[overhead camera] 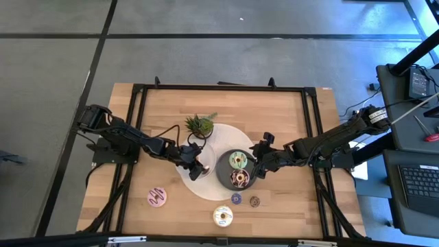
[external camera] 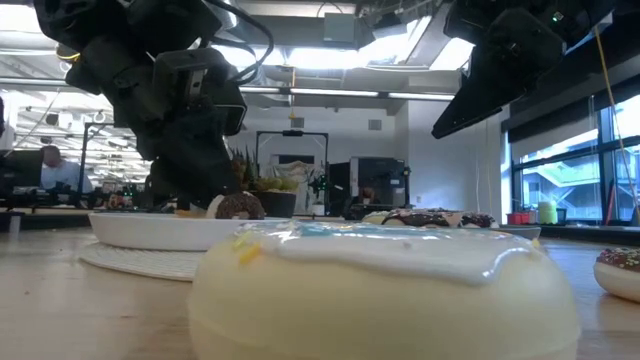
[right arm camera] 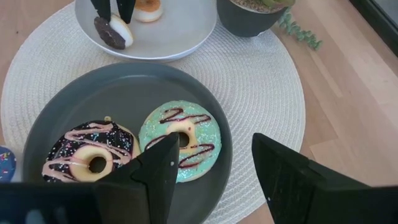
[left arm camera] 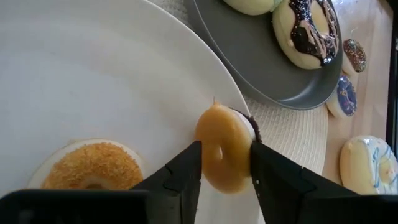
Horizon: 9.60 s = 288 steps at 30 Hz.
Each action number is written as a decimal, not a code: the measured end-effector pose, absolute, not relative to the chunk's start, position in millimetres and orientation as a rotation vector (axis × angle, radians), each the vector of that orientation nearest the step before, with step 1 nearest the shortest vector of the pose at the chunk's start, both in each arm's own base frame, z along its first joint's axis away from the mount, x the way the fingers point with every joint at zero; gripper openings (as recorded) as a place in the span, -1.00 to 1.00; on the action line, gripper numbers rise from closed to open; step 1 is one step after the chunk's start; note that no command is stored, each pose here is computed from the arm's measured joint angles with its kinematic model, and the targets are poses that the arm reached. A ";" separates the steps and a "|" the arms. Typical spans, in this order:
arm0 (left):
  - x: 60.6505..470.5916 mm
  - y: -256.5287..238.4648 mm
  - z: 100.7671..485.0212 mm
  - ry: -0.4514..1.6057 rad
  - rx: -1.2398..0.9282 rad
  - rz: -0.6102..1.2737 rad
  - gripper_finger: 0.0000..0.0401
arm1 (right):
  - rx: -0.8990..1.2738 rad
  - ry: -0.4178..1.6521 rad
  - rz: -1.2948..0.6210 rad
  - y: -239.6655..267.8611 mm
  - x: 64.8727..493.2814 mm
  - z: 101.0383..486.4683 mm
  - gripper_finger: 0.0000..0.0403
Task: Pick & Place donuts
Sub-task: Put the small black donut on the white plate, then put the small brown donut on the white plate
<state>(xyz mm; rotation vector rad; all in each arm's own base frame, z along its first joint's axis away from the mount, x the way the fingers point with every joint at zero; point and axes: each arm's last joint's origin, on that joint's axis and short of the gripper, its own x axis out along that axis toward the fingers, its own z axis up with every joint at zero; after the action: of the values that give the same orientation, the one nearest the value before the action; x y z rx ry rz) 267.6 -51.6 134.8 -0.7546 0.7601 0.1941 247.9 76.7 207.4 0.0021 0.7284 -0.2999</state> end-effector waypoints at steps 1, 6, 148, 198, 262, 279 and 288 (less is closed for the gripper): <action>267.4 -51.6 134.5 0.763 -0.758 0.197 -0.36 | 0.002 0.729 -0.300 76.7 247.8 207.4 0.01; 265.6 -51.1 132.7 0.786 -0.773 0.222 -0.36 | 0.003 0.729 -0.300 76.7 247.8 207.3 0.01; 277.2 -133.4 196.7 0.385 -0.249 -0.171 -0.42 | 0.285 1.244 -0.013 195.3 262.5 141.4 -0.31; 305.1 -125.7 218.4 0.232 0.040 0.328 -0.60 | -0.402 0.873 -0.363 148.8 330.2 239.2 -0.91; 305.7 -116.3 209.3 0.299 -0.060 0.357 -0.04 | -0.414 0.747 -0.375 142.7 347.2 247.7 -0.91; 305.0 -114.6 210.1 0.280 -0.047 0.424 -0.61 | -0.414 0.760 -0.345 143.4 347.2 247.1 -0.91; 305.2 -115.2 209.8 0.288 -0.050 0.401 -0.85 | -0.409 0.776 -0.304 144.3 347.2 246.4 -0.78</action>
<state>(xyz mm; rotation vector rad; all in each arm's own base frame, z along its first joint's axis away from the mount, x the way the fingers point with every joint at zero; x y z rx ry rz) 305.2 -115.2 209.8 -0.0503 0.2877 0.4008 347.2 144.3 246.4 -0.4086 0.7761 -0.3042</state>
